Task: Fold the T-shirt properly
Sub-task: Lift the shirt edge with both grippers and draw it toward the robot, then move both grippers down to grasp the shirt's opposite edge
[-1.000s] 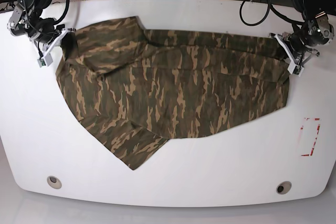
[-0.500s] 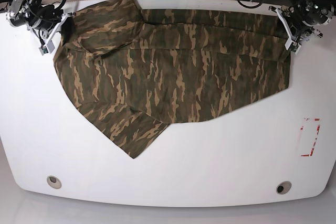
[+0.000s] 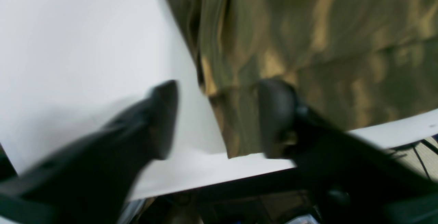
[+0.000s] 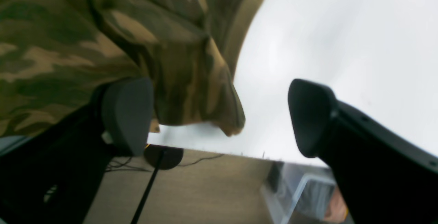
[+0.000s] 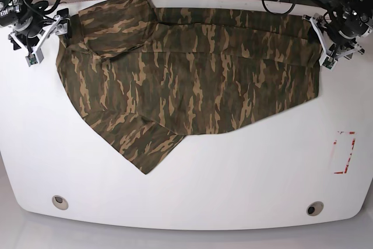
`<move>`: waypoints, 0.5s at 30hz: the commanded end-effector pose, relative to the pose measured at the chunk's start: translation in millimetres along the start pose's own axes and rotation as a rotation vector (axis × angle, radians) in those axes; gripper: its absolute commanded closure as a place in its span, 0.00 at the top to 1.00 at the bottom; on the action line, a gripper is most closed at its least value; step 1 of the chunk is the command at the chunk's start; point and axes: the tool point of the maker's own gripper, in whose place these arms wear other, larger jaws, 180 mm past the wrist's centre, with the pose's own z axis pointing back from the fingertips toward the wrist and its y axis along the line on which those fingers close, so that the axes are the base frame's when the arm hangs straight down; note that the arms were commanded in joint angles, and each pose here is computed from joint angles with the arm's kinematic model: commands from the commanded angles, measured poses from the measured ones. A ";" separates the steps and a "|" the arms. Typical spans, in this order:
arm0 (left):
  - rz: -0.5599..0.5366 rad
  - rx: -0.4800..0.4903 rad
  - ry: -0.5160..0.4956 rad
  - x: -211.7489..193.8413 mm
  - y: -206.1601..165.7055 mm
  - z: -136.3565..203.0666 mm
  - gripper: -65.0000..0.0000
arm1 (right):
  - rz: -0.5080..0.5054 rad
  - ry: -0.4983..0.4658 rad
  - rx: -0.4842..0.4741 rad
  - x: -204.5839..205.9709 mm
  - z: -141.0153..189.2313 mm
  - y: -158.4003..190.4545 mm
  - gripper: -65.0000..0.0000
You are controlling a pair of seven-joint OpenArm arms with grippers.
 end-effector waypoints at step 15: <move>0.000 0.084 -0.262 115.5 42.6 1.4 0.75 | -0.003 -0.154 0.041 92.3 -25.7 -26.2 0.74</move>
